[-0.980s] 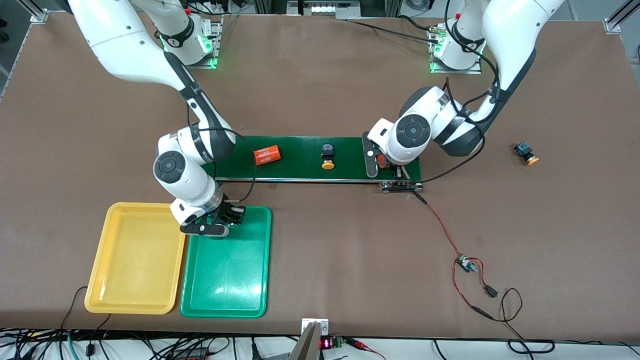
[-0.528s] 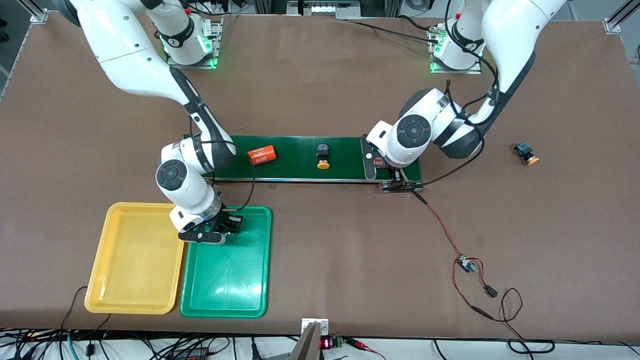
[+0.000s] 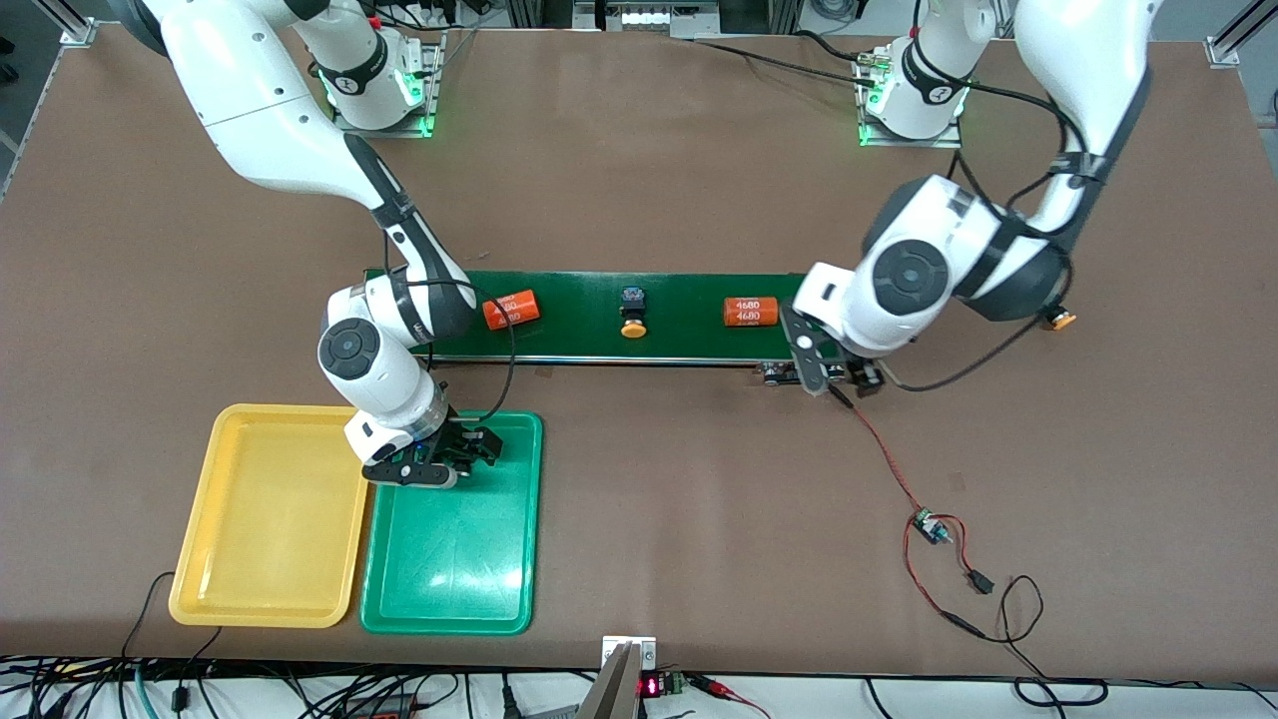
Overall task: Sort buttons by color to trays
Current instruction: 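Release the green button into the green tray while the left gripper withdraws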
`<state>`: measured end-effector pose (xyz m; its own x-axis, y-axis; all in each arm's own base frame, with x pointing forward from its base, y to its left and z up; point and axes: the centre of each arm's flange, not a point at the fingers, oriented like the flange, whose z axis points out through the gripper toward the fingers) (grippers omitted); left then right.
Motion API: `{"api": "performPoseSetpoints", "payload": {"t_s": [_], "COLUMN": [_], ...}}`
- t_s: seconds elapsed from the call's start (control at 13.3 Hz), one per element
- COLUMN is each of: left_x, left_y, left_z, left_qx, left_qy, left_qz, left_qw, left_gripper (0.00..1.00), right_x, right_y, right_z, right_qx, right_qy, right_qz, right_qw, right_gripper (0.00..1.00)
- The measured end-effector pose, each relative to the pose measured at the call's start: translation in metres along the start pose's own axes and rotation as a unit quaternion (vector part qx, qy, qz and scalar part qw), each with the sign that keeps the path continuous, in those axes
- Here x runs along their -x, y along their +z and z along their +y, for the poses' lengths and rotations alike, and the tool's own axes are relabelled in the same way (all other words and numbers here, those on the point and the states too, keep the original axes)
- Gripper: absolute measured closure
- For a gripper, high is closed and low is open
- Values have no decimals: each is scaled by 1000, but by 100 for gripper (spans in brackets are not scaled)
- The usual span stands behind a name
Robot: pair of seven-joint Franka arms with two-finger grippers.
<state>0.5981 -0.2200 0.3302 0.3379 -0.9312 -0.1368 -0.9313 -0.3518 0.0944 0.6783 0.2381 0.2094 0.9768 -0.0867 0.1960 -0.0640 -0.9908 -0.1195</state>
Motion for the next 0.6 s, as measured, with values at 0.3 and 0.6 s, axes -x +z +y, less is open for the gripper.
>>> {"api": "performPoseSetpoints", "payload": {"t_s": [0.3, 0.6], "left_x": [70, 153], "left_y": [-10, -15], "left_z": [-54, -96], "left_qx": [-8, -23], "left_qy": [-100, -217], "left_qz": [4, -18], "left_qw": [995, 976], "left_gripper": [0, 0], "right_x": [2, 34], "right_y": [-51, -76], "right_z": [-11, -51], "right_qx": [26, 35], "right_qy": [15, 20], "right_qz": [-52, -96], "right_qw": [998, 995], "right_gripper": [0, 0]}}
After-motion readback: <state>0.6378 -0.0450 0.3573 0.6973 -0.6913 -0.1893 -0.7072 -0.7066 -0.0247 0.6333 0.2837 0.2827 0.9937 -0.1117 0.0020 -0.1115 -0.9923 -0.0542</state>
